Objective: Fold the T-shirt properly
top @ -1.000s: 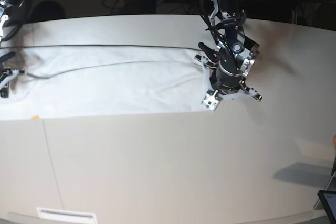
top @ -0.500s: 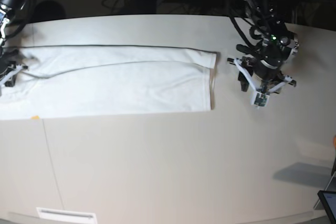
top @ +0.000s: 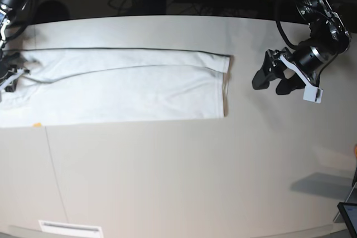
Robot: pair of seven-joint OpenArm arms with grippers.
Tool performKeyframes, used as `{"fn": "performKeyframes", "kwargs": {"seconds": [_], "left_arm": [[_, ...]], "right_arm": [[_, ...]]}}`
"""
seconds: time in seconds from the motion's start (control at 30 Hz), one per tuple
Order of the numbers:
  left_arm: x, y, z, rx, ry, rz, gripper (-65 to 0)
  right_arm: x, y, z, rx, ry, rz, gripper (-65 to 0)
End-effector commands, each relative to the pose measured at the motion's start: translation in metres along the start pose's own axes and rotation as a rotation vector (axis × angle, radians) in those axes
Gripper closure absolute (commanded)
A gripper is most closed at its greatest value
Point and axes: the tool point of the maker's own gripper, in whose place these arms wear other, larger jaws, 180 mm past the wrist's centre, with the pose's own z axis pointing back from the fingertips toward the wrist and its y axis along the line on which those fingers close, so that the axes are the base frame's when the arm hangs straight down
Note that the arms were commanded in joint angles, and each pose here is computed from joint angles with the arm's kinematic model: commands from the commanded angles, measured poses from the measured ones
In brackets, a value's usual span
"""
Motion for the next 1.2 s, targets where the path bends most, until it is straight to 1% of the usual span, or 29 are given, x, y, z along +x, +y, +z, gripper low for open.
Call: {"fn": "performKeyframes", "kwargs": {"seconds": [0.0, 0.03, 0.2, 0.27, 0.47, 0.57, 0.77, 1.03, 1.13, 1.17], "left_arm": [[0.009, 0.0, 0.002, -0.009, -0.031, -0.012, -55.3], [0.006, 0.001, 0.0, -0.011, -0.023, 0.0, -55.1], [-0.014, -0.013, -0.025, -0.093, 0.049, 0.031, -54.9], [-0.024, -0.017, -0.033, -0.108, 0.083, 0.041, -54.9], [-0.037, -0.02, -0.053, -0.106, 0.106, 0.088, -54.9], [-0.035, -0.019, -0.059, -0.108, 0.105, 0.102, -54.9], [-0.046, -0.021, -0.079, -0.091, 0.15, 0.125, -54.9], [-0.048, -0.035, -0.095, -0.101, 0.156, 0.132, -54.8], [-0.043, -0.036, -0.099, -0.1, 0.157, 0.117, -54.8], [-0.044, -0.041, -0.103, -0.114, 0.164, 0.111, -54.8]], "right_arm": [[0.01, -0.01, 0.003, -0.019, -0.018, 0.017, -4.1], [0.009, -0.01, 0.003, -0.019, -0.016, 0.018, -4.1], [0.009, -0.01, 0.003, -0.019, -0.016, 0.018, -4.1], [0.009, -0.01, 0.003, -0.019, -0.016, 0.018, -4.1], [0.008, -0.01, 0.004, -0.019, -0.015, 0.018, -4.1], [0.008, -0.01, 0.004, -0.019, -0.015, 0.018, -4.1], [0.008, -0.01, 0.004, -0.019, -0.015, 0.018, -4.1], [0.008, -0.01, 0.004, -0.019, -0.015, 0.018, -4.1], [0.008, -0.01, 0.004, -0.019, -0.015, 0.018, -4.1], [0.008, -0.01, 0.004, -0.019, -0.015, 0.018, -4.1]]}}
